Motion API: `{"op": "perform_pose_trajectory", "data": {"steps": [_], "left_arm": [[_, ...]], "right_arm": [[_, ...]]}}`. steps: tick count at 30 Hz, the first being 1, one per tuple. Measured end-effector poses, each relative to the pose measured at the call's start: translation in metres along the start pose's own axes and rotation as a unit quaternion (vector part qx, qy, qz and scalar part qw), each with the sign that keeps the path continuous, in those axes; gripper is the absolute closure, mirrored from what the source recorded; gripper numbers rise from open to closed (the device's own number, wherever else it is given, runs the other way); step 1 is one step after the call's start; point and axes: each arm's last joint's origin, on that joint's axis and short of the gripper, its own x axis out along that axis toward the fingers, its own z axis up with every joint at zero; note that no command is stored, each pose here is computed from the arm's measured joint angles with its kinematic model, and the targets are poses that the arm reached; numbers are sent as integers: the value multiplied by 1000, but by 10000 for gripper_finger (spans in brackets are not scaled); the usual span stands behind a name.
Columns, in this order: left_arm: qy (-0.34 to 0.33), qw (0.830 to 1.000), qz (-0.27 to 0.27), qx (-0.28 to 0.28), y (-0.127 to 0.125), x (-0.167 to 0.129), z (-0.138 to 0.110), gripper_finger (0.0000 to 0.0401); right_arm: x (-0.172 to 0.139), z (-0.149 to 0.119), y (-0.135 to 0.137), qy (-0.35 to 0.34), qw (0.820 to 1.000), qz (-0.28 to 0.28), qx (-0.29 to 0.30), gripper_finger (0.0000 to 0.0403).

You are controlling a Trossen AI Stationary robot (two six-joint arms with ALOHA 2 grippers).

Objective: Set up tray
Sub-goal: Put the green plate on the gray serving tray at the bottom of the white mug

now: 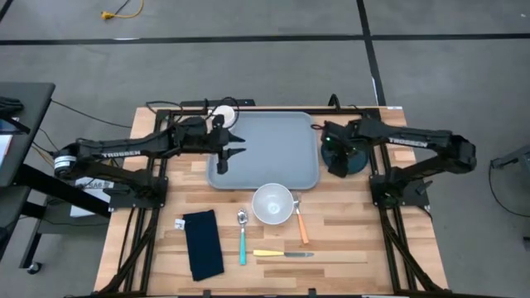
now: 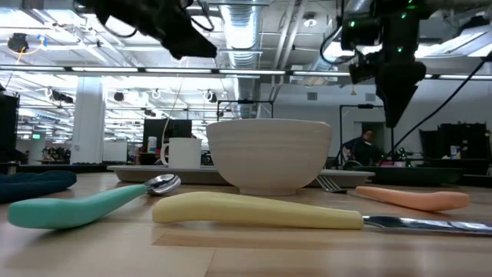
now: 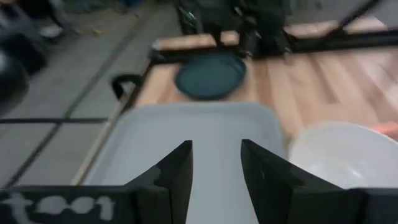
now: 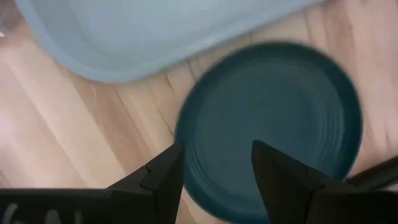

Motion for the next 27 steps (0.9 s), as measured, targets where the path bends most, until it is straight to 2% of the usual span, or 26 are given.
{"op": "perform_pose_trajectory", "data": {"steps": [2, 5, 9, 14, 17, 21, 27], "left_arm": [[-21, 999, 17, -21, 4, -2, -10, 276], [-10, 999, 30, -40, 7, -8, -34, 276], [-39, 995, 66, -65, 16, -29, -40, 276], [-65, 997, -13, -41, 8, -52, -59, 276], [-94, 995, -18, -28, 6, -68, -68, 276], [-123, 991, -25, -45, 3, -85, -76, 276], [-133, 990, -36, -36, -2, -97, -80, 276]], "right_arm": [[6, 3, -2, 12, 1000, 4, -5, 225], [13, 6, -3, 29, 999, 16, -12, 225], [19, 9, -4, 44, 999, 25, -8, 225], [24, 10, -2, 65, 997, 37, 5, 225], [29, 11, -2, 81, 996, 37, 22, 225], [36, 13, -1, 101, 993, 35, 49, 225], [53, 21, 1, 125, 988, 48, 82, 225]]}}
